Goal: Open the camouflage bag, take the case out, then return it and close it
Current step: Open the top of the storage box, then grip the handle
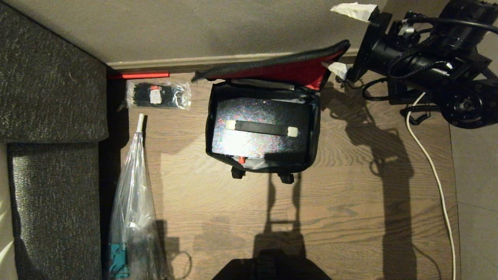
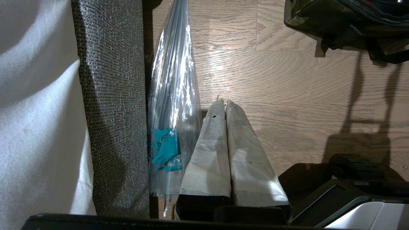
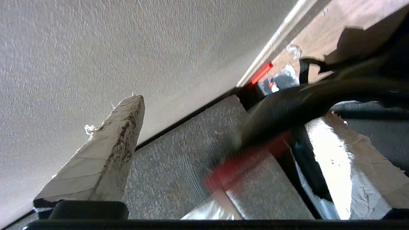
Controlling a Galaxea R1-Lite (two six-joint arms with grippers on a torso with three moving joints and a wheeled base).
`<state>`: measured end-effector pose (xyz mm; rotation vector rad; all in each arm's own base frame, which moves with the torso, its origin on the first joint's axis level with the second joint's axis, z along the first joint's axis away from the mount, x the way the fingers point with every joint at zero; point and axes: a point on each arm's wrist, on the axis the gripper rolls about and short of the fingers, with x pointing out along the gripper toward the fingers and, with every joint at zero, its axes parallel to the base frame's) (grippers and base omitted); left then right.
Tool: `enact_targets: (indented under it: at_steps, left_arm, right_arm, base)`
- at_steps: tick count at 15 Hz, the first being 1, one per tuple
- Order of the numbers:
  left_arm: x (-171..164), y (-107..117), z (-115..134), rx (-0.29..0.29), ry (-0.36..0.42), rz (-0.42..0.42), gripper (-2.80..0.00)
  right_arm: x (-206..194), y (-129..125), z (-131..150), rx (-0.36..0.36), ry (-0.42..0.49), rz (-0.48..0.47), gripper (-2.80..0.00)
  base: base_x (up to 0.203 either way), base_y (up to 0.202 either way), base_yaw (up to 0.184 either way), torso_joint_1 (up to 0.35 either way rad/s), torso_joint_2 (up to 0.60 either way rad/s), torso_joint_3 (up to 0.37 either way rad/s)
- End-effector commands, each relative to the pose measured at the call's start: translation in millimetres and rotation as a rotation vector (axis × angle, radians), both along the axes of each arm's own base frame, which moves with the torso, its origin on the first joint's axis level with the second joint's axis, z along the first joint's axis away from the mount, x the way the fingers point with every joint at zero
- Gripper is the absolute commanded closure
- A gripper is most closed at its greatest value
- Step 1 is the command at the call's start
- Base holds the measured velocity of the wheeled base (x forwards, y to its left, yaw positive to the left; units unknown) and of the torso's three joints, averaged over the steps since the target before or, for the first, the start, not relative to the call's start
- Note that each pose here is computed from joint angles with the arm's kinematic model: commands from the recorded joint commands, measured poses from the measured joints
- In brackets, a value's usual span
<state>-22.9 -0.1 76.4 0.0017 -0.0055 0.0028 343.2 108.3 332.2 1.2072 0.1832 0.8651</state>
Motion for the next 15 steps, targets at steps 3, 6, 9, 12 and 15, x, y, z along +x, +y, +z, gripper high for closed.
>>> enact_targets:
  at_steps: [3, 6, 9, 12, 15]
  left_arm:
    - [-0.1, 0.0, -0.1, 0.000, -0.002, 0.000, 0.00]
    - [-0.1, 0.0, -0.1, 0.000, -0.002, 0.000, 0.00]
    - [-0.1, 0.0, -0.1, 0.000, -0.002, 0.000, 0.00]
    - [-0.1, 0.0, -0.1, 0.001, -0.002, 0.000, 0.00]
    - [-0.1, 0.0, -0.1, 0.000, -0.002, 0.000, 0.00]
  right_arm:
    - [5.3, -4.0, 1.0, 0.005, -0.027, -0.020, -2.80]
    - [2.6, -7.1, 1.1, 0.004, -0.037, -0.028, -2.80]
    - [-6.0, -9.8, -2.9, 0.012, -0.029, -0.038, -2.80]
    - [-20.6, -15.2, -12.3, 0.005, -0.016, -0.023, 0.00]
    - [-44.4, -24.9, -35.9, -0.068, 0.047, 0.061, 0.00]
  base:
    - [0.000, 0.000, 0.000, 0.000, 0.00, 0.000]
    - [0.000, 0.000, 0.000, 0.000, 0.00, 0.000]
    - [0.000, 0.000, 0.000, 0.000, 0.00, 0.000]
    - [0.000, 0.000, 0.000, 0.000, 0.00, 0.000]
    - [0.000, 0.000, 0.000, 0.000, 0.00, 0.000]
